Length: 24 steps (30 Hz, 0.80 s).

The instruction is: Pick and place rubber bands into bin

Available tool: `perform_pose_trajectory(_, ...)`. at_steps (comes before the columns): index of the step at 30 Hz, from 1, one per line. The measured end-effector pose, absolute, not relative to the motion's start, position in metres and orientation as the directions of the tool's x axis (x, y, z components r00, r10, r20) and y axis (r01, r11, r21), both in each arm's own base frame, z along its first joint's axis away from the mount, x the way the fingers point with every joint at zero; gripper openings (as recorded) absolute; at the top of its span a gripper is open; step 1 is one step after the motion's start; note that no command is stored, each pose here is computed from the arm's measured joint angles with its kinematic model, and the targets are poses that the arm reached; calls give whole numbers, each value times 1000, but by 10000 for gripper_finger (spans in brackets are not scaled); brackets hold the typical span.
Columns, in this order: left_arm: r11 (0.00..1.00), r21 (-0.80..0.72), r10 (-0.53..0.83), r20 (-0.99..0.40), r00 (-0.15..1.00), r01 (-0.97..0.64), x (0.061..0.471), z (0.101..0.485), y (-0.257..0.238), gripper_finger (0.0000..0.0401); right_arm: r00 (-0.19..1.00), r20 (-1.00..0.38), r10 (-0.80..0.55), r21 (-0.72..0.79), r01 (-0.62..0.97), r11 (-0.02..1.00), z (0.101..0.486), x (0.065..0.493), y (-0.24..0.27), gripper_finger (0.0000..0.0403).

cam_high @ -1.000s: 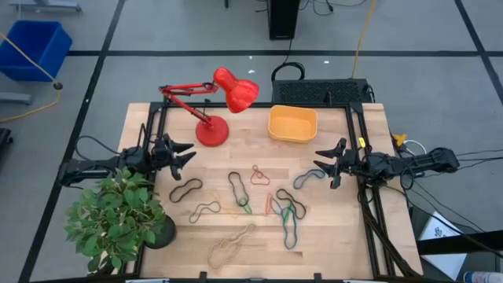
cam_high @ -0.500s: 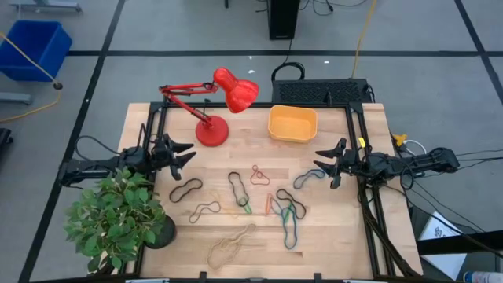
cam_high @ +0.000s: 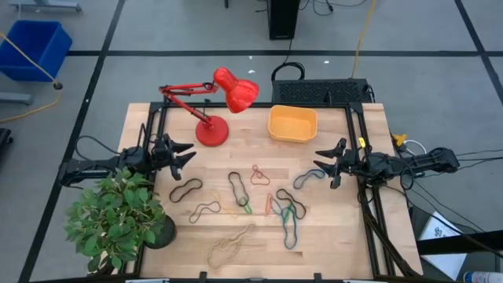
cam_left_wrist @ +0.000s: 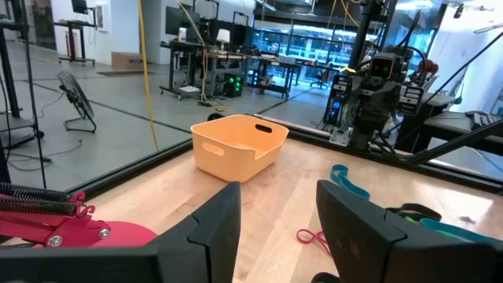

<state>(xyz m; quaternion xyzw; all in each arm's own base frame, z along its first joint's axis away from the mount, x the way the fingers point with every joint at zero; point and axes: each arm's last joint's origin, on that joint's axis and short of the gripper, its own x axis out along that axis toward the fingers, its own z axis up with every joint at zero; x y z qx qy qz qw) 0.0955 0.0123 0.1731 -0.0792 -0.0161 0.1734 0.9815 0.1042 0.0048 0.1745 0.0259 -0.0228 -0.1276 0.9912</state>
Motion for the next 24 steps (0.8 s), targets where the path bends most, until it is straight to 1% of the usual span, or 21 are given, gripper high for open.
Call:
perform_pose_trajectory(21,927,-161,343,4,939,-338,95,173,12,173,966,40,-254,58,252,966,175,104,5,163)
perform_pose_trajectory(24,927,-161,343,4,939,-338,95,173,12,173,962,84,-260,75,254,964,179,104,5,163)
